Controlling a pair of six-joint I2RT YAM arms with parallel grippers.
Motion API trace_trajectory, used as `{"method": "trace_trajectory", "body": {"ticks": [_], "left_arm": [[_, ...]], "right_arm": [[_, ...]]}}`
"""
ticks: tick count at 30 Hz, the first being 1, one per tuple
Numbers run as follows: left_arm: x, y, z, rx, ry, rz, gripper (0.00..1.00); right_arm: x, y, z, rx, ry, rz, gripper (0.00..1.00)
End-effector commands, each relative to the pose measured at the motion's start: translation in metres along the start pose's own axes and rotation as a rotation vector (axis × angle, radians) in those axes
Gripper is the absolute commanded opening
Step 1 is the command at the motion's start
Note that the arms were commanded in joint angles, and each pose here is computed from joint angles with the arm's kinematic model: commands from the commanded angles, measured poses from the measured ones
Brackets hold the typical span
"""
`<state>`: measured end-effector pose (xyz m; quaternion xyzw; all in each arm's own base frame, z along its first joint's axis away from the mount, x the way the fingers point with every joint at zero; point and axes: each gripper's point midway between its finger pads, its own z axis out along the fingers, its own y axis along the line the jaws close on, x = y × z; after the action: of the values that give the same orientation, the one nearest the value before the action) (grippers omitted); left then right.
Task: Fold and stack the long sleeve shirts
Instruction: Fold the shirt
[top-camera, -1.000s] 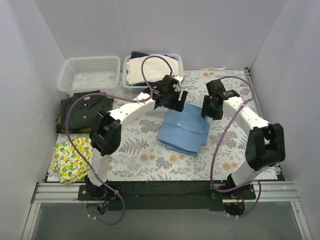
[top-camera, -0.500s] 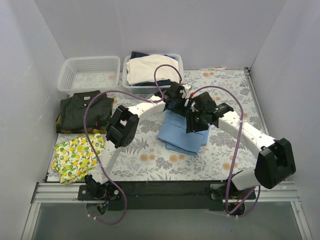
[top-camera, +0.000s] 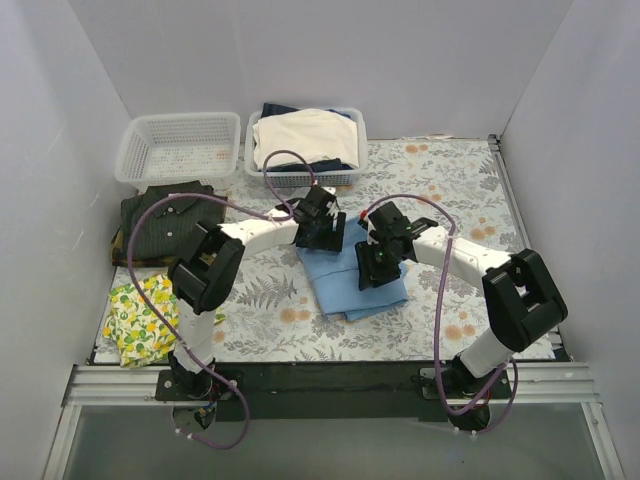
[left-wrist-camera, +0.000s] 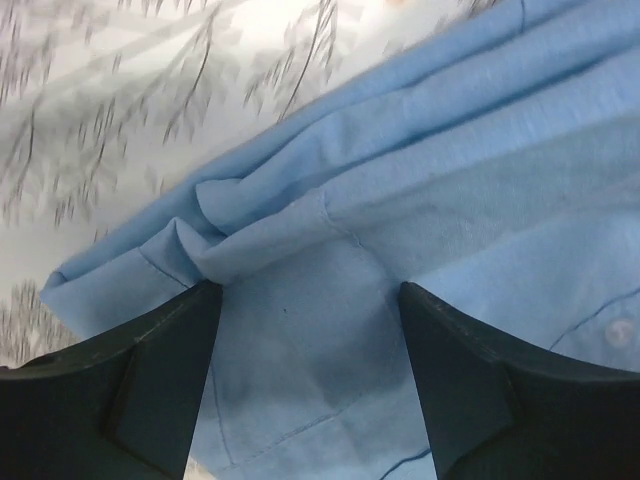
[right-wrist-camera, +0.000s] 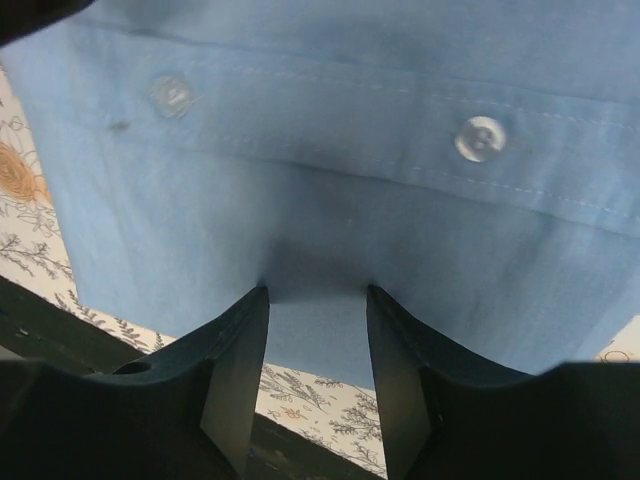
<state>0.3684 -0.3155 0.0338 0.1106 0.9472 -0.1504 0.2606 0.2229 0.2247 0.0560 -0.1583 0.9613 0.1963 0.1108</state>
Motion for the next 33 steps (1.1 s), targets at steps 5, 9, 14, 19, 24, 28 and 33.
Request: {"method": "trace_trajectory", "body": {"ticks": [5,9,14,19,24,28,33], "left_arm": [[0.065,0.016,-0.075,-0.017,0.063,-0.05,0.72],[0.047,0.006,-0.122,0.056,-0.051,-0.058,0.74],[-0.009,-0.02,-0.172,0.163,-0.236,-0.01,0.77],[-0.028,-0.041,-0.16,0.227,-0.229,0.035,0.77],[-0.019,-0.048,-0.112,0.237,-0.157,0.034,0.76],[-0.012,-0.041,-0.074,0.197,-0.129,0.03,0.75],[-0.001,-0.004,-0.035,-0.008,-0.086,0.011,0.75]], "right_arm": [[0.023,-0.036,0.006,0.175,0.072,0.03,0.51],[0.022,-0.058,0.001,0.284,0.065,-0.009,0.51],[0.0,-0.048,-0.023,0.272,-0.042,-0.014,0.51],[-0.013,-0.033,-0.055,0.237,-0.158,0.038,0.53],[0.014,-0.037,-0.066,0.241,-0.11,0.13,0.64],[0.027,-0.048,-0.07,0.201,-0.128,0.214,0.72],[0.046,-0.05,-0.059,0.084,-0.066,0.248,0.75]]}}
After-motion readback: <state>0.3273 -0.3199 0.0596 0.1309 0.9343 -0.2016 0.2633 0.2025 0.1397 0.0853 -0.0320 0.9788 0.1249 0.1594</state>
